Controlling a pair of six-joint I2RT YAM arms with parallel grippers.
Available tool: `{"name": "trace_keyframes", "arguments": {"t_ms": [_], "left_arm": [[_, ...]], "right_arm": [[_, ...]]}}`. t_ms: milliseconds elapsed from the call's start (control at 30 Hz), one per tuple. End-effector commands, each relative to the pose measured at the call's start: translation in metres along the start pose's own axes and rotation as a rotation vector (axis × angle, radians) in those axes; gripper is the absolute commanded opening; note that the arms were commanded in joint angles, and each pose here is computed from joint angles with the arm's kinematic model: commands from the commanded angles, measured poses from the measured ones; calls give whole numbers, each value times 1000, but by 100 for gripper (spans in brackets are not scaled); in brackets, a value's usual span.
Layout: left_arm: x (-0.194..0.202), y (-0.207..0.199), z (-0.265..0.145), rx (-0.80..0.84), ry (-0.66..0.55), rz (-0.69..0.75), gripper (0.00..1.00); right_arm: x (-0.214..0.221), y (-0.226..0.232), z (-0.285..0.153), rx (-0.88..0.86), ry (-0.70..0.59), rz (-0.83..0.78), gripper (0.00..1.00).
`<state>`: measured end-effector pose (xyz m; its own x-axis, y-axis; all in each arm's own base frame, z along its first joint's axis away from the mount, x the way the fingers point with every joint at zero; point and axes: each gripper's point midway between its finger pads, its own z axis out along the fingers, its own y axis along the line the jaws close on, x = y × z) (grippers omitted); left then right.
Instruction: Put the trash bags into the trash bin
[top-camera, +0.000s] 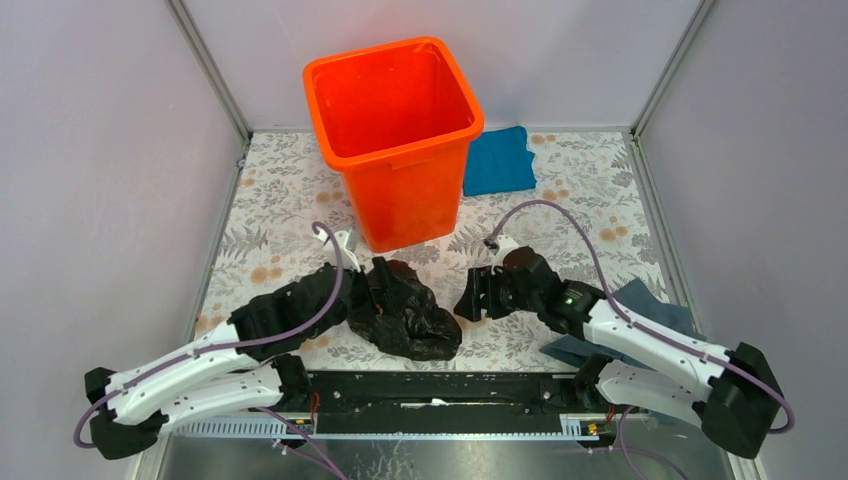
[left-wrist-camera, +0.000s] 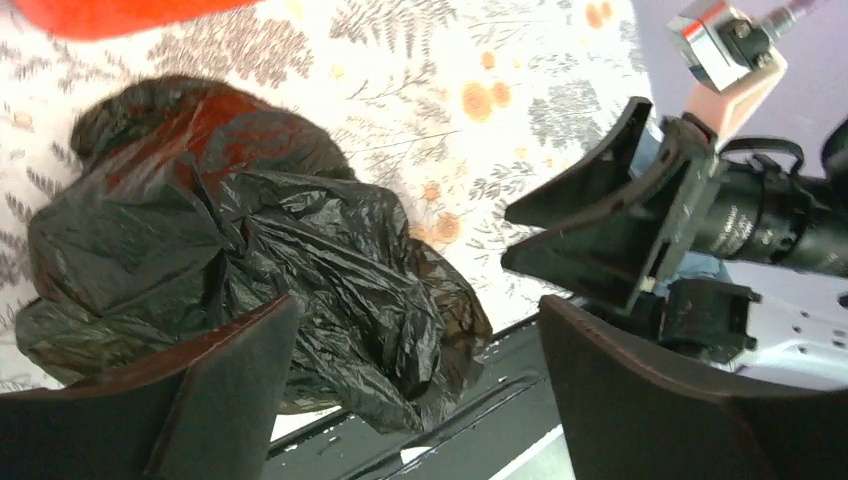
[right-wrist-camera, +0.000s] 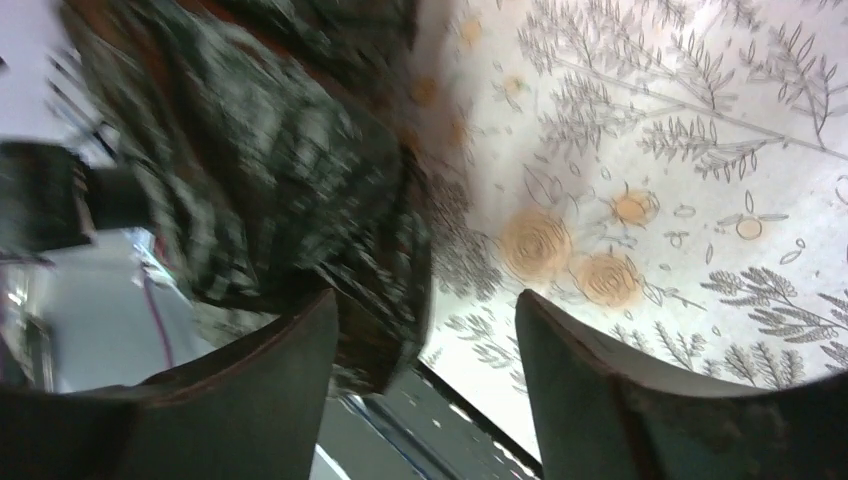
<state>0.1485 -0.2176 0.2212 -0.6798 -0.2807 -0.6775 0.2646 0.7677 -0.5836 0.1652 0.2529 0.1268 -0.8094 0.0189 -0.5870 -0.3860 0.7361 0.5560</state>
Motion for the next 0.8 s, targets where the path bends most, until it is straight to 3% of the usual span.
{"name": "trace_keyframes", "arguments": {"t_ms": [0,133,233,367,467,567,667,700,767], "left_arm": [[21,29,25,-118,14,-11,98],[47,54,52,-205,34,-28,99],[65,86,61,-340,25,-96,84],[87,88,69,-249,37,-202,56],[88,71,68,-108,18,-297,52],[81,55,65,3,-4,-365,48],[64,37,54,72,-28,-340,47],[57,33,49,76,-35,-321,48],[40,24,35,77,-54,-270,72]], "right_arm": [[40,-8,3,-26,195,-72,80],[52,4,19,-122,222,25,88],[53,18,29,-224,190,120,91],[54,40,43,-373,168,263,91],[57,69,47,-498,192,306,76],[50,101,42,-632,176,310,55],[41,101,38,-623,132,287,31],[43,94,40,-571,132,262,24],[40,79,40,-443,115,159,13]]}}
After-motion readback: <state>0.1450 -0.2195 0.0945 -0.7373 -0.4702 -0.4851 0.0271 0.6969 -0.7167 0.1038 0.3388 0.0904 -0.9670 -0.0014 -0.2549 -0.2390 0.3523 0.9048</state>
